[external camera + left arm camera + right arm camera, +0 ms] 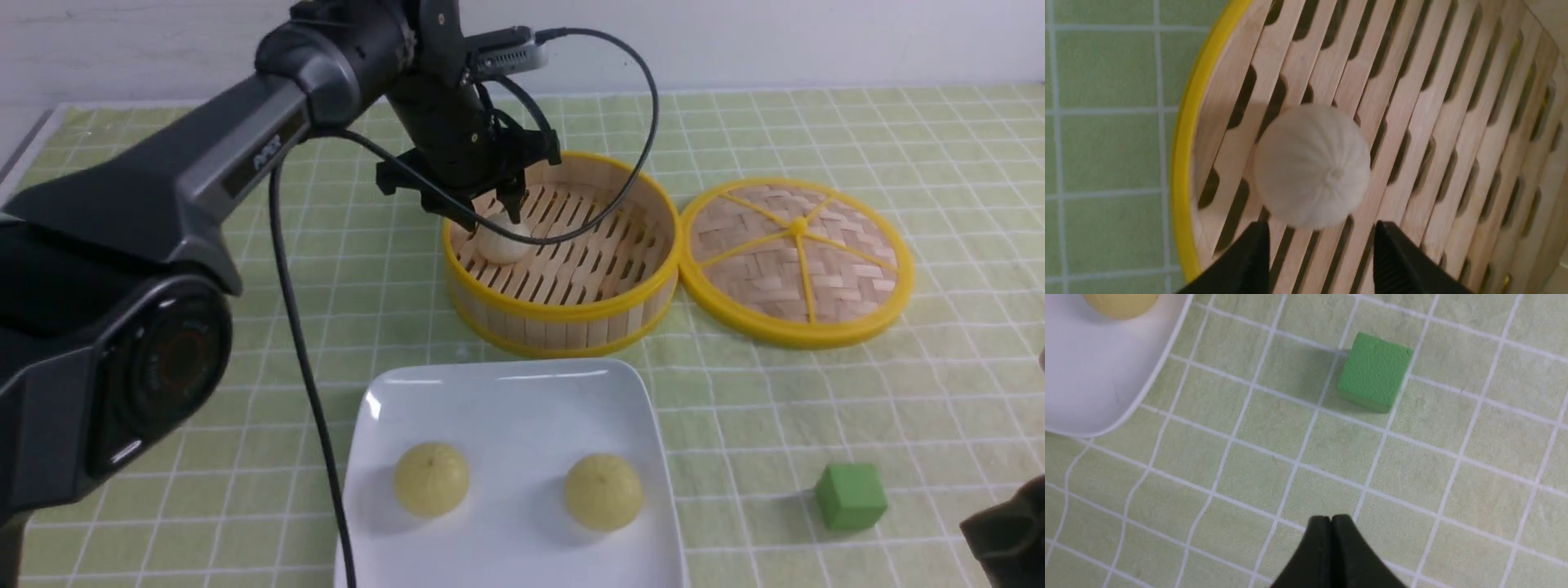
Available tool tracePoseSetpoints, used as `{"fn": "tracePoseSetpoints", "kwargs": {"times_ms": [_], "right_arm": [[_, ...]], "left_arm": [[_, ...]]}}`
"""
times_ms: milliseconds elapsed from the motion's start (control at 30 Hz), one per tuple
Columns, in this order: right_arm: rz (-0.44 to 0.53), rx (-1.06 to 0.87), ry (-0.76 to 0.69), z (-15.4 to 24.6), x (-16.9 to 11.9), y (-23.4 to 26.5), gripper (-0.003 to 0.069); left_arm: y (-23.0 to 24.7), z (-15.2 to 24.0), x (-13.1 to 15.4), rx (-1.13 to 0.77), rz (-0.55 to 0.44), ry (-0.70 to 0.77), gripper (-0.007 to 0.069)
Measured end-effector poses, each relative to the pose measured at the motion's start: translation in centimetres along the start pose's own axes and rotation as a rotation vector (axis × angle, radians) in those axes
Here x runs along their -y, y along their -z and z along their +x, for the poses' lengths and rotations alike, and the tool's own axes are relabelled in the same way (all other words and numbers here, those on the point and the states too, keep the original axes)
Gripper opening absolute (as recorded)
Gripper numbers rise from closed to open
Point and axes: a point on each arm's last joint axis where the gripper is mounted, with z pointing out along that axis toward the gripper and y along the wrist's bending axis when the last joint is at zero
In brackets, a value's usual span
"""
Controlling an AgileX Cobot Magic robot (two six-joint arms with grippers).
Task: Put the steamed buns into the plate on the green tablecloth.
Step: 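Reach into the bamboo steamer and grasp a bun with the left gripper, then carry the bun from the bamboo steamer to the plate with the left gripper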
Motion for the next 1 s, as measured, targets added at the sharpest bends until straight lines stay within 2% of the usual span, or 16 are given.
{"fn": "tracePoseSetpoints", "kwargs": {"times_ms": [133,200,300,400,467,533,567,600,667,733,833,900,1000], "right_arm": [[-0.001,0.001,-0.001,0.0,0.0,0.0,-0.0008],[-0.001,0.005,-0.001,0.0,0.0,0.0,-0.0006],[-0.006,0.010,-0.006,-0.1,0.0,0.0,-0.0005],[-0.011,0.011,-0.011,-0.1,-0.1,0.0,-0.0001],[-0.012,0.011,-0.011,-0.1,-0.1,0.0,-0.0001],[-0.012,0.011,-0.012,-0.1,-0.1,0.0,-0.0001],[-0.012,0.011,-0.012,-0.1,-0.1,0.0,0.0000],[-0.012,0.011,-0.012,-0.1,-0.1,0.0,0.0000],[-0.012,0.011,-0.012,-0.1,-0.1,0.0,0.0001],[-0.014,0.011,-0.013,-0.1,-0.1,0.0,0.0001],[-0.020,0.008,-0.019,0.0,-0.2,0.0,0.0004],[-0.024,0.008,-0.022,-0.1,-0.2,0.0,0.0004],[-0.026,0.008,-0.024,-0.1,-0.2,0.0,0.0008]], "left_arm": [[-2.6,-0.1,-0.2,0.006,0.001,0.002,0.0372],[-3.2,0.0,-0.3,0.000,-0.003,0.004,0.0347],[-3.6,0.1,-0.3,-0.006,-0.006,0.006,0.0247],[-3.1,0.3,-0.2,-0.030,0.005,0.014,0.0074],[-2.1,0.5,0.4,-0.071,0.057,0.026,0.0034],[-1.5,0.6,0.7,-0.091,0.090,0.023,0.0030],[0.7,0.8,1.5,-0.122,0.168,-0.029,0.0029],[1.0,0.8,1.6,-0.123,0.175,-0.027,0.0028],[6.0,0.7,2.5,-0.087,0.223,-0.159,0.0027],[9.9,0.7,2.4,-0.037,0.200,-0.215,0.0027],[13.1,1.4,1.9,0.011,0.168,-0.245,0.0027],[15.7,3.6,1.0,-0.009,0.150,-0.244,0.0027],[15.7,7.7,-0.2,-0.128,0.132,-0.234,0.0027]]}}
